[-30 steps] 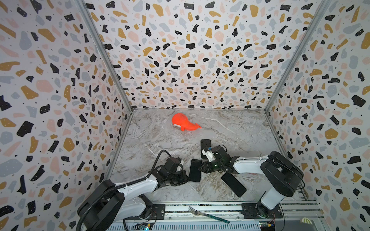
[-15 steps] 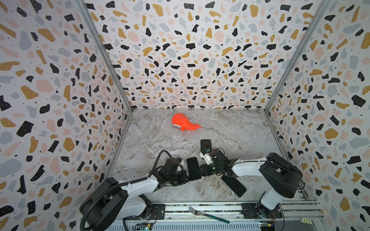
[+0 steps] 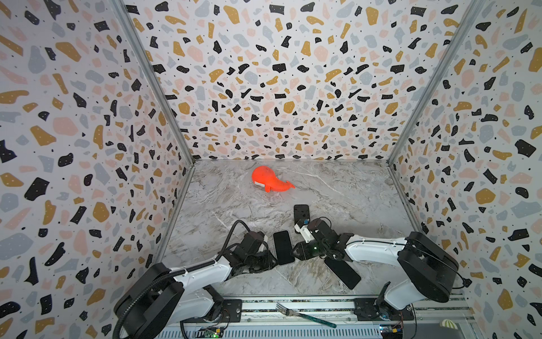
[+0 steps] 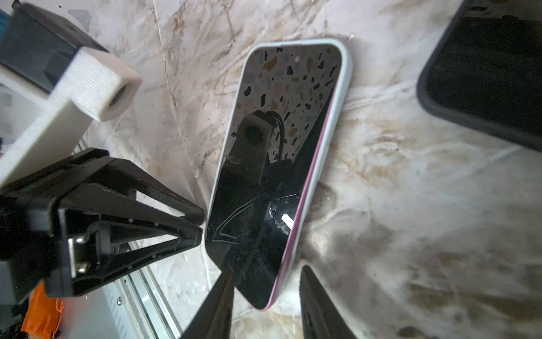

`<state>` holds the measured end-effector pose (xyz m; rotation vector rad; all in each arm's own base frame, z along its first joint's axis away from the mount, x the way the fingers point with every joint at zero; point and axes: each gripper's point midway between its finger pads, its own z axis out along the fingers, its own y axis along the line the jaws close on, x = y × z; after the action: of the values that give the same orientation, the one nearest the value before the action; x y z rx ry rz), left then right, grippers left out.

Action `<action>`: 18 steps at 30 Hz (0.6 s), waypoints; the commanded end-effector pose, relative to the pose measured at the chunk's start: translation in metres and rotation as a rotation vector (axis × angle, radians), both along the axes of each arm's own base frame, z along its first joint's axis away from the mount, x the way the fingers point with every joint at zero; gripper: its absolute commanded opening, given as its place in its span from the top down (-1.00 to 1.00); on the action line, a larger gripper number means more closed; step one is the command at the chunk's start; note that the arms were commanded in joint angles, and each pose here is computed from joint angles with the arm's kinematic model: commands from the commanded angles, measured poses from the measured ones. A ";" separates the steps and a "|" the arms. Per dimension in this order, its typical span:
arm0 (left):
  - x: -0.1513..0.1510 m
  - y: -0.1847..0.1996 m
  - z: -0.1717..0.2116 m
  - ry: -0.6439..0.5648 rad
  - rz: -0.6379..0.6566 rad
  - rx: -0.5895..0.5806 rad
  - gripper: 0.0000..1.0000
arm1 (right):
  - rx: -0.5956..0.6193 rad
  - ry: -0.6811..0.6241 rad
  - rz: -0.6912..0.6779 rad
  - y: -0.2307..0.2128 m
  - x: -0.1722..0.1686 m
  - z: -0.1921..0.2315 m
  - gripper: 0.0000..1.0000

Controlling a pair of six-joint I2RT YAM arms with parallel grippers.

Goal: Put the phone into the phone case

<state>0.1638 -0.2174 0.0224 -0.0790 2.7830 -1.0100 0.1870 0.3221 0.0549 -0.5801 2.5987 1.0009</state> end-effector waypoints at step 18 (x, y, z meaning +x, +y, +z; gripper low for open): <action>0.002 -0.002 -0.015 0.026 -0.039 0.055 0.56 | -0.065 0.023 -0.034 0.000 -0.021 0.002 0.39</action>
<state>0.1735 -0.2274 0.0198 -0.0410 2.7873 -1.0091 0.1654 0.3196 0.0481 -0.5535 2.6736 0.9201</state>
